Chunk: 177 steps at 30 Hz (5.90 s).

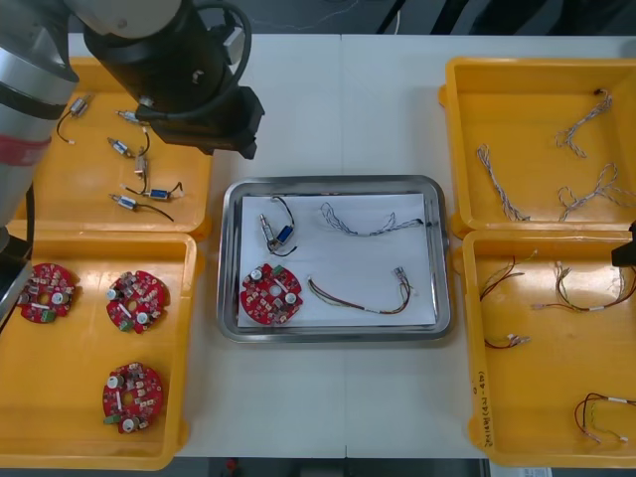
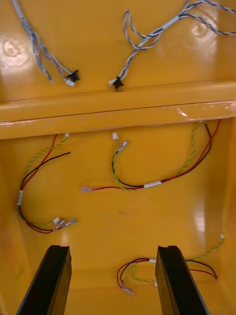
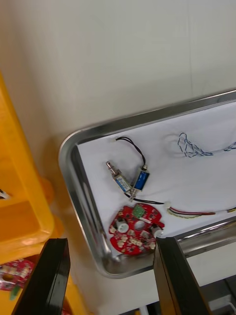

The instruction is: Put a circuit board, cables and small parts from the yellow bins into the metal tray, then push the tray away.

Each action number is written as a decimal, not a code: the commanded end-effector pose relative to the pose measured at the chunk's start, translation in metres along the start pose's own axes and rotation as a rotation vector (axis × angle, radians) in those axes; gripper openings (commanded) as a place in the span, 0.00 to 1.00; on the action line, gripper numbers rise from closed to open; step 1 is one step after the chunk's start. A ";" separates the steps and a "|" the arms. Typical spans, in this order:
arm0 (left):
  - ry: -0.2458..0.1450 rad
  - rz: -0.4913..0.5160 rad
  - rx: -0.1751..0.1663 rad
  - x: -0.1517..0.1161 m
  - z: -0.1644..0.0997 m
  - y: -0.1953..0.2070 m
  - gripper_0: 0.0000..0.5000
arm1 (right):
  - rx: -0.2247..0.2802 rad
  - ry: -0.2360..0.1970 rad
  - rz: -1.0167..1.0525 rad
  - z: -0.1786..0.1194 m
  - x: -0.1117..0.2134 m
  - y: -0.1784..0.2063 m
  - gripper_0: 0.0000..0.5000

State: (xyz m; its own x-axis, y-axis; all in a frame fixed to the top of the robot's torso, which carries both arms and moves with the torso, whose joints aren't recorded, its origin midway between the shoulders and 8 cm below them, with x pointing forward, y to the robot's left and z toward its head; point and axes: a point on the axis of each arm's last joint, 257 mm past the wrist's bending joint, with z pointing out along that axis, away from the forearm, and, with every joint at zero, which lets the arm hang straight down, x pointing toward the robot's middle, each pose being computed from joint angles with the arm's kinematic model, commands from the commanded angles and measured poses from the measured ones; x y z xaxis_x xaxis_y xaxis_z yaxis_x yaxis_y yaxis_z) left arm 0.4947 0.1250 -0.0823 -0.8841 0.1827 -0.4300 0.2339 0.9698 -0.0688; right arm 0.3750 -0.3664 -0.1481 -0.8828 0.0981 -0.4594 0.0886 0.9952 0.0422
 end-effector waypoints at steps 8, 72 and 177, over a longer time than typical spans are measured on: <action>-0.093 0.037 -0.053 0.008 -0.040 0.076 1.00 | -0.072 -0.022 -0.210 -0.028 -0.021 0.050 1.00; -0.024 -0.067 -0.212 0.168 -0.054 0.217 1.00 | -0.168 -0.050 -1.460 0.050 0.080 0.350 1.00; -0.008 -0.106 -0.206 0.171 -0.051 0.223 1.00 | 0.026 -0.246 -1.624 0.144 0.117 0.348 0.00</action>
State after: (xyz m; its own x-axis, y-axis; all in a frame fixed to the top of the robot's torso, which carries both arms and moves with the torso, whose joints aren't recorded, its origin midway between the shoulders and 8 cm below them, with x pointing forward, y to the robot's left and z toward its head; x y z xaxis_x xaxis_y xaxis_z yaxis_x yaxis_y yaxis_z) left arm 0.3775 0.3597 -0.1366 -0.9004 0.0596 -0.4309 0.0608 0.9981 0.0109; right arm 0.3741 -0.0135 -0.3131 0.0098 -0.9930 -0.1180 -0.8004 0.0630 -0.5962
